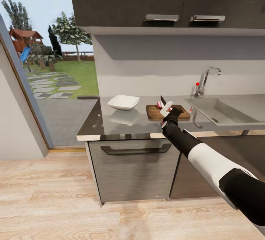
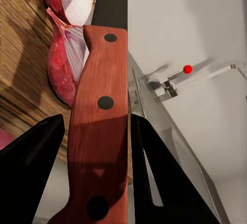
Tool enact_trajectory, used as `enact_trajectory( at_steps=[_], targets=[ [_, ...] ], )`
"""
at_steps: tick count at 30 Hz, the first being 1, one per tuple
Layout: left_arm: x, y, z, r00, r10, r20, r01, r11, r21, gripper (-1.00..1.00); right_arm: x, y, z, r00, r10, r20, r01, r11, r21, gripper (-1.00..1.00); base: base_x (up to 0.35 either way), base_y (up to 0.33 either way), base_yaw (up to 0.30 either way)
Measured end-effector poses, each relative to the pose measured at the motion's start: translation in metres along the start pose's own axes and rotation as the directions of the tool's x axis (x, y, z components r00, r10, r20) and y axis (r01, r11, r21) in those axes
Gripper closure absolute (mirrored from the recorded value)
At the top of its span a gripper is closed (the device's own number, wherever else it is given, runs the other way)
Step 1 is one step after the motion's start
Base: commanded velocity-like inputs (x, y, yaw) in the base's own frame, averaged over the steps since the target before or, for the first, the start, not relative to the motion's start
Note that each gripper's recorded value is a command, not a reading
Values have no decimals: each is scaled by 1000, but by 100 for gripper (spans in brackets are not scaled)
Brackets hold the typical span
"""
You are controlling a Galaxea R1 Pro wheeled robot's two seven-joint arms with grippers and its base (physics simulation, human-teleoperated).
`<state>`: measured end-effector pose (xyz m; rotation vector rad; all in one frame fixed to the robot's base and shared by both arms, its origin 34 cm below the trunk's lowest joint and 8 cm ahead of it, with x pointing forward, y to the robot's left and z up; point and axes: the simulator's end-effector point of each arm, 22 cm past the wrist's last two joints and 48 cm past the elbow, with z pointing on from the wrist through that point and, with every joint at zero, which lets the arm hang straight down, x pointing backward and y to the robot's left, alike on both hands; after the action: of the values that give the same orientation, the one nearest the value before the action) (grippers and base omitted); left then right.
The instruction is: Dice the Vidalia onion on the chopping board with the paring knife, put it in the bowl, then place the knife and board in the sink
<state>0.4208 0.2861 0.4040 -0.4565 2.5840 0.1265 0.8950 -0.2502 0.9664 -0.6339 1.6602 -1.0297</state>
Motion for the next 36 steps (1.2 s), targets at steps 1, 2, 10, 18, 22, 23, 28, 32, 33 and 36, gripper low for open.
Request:
enact_trajectory(
  at_steps=[1, 2, 10, 18, 22, 23, 28, 32, 33, 36],
  targets=[
    [0, 0, 0, 1000, 0, 0, 0, 1000, 0, -100, 0, 0, 0, 1000, 0, 0, 0, 1000, 0, 100, 0, 0, 0],
    [0, 0, 0, 1000, 0, 0, 0, 1000, 0, -100, 0, 0, 0, 1000, 0, 0, 0, 1000, -1, 100, 0, 0, 0],
    [0, 0, 0, 1000, 1, 0, -1, 1000, 0, -100, 1, 1, 0, 1000, -2, -1, 2, 1000, -2, 100, 0, 0, 0],
    [0, 0, 0, 1000, 0, 0, 0, 1000, 0, -100, 5, 20, -1, 998, -60, -7, 60, 998, -26, 100, 0, 0, 0],
    [0, 0, 0, 1000, 0, 0, 0, 1000, 0, -100, 5, 21, -2, 998, -66, -5, 66, 998, -26, 100, 0, 0, 0],
    [0, 0, 0, 1000, 0, 0, 0, 1000, 0, -100, 5, 21, -2, 998, -66, -5, 66, 997, -26, 100, 0, 0, 0],
    [0, 0, 0, 1000, 0, 0, 0, 1000, 0, -100, 5, 21, -2, 998, -67, -5, 67, 997, -26, 100, 0, 0, 0],
    [0, 0, 0, 1000, 0, 0, 0, 1000, 0, -100, 5, 21, -2, 998, -66, -5, 66, 997, -25, 100, 0, 0, 0],
    [0, 0, 0, 1000, 0, 0, 0, 1000, 0, -100, 5, 21, -2, 998, -67, -5, 66, 997, -25, 100, 0, 0, 0],
    [0, 0, 0, 1000, 0, 0, 0, 1000, 0, -100, 4, 21, -2, 998, -67, -5, 66, 997, -25, 100, 0, 0, 0]
  ],
)
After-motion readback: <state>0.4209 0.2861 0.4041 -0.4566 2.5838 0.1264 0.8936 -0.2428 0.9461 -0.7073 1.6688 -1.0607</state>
